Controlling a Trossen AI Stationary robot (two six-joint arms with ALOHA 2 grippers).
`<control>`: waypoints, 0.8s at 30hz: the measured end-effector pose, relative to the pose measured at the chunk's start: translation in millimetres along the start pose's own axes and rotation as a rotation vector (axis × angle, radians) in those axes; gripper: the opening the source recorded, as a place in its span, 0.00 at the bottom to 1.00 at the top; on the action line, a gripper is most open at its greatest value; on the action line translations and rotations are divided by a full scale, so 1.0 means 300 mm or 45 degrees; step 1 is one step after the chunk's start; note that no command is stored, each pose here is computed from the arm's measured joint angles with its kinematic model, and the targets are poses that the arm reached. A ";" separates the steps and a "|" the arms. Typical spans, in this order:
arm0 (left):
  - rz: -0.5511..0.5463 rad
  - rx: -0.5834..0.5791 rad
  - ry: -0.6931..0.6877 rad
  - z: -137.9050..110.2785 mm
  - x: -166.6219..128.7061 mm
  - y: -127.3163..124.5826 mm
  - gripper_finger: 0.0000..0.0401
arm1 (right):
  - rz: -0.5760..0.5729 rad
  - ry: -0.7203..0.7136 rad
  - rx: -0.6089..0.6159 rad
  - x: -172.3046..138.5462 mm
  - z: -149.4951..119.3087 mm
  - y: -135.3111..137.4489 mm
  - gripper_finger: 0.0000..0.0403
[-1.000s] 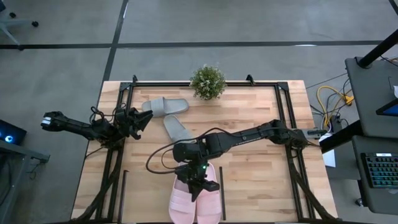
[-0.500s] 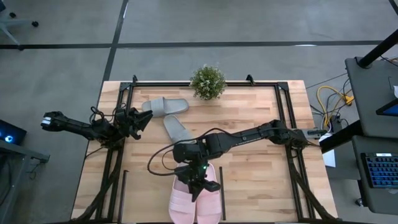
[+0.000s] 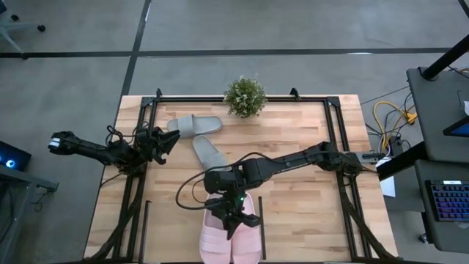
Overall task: Pick and place slides into the shelf
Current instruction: Put the pink slipper on the shelf
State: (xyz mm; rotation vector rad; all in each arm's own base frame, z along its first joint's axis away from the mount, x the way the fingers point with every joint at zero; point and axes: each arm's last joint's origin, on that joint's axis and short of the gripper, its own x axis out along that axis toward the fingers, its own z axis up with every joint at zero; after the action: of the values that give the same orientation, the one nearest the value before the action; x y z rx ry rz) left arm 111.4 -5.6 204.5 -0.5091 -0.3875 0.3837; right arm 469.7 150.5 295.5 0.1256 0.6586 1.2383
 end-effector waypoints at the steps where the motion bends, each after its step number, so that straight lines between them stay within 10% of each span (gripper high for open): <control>1: 0.000 0.000 0.000 0.000 0.000 0.000 0.31 | 0.002 0.003 -0.005 0.006 -0.006 -0.008 0.03; 24: 0.000 -0.001 -0.001 0.000 0.000 0.000 0.31 | 0.003 0.036 0.067 0.018 -0.038 -0.039 0.03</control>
State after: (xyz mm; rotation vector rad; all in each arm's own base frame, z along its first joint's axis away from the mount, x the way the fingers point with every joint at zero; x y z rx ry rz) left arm 111.4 -5.6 204.6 -0.5099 -0.3885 0.3834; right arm 474.3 148.4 279.2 0.1532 0.7159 1.2273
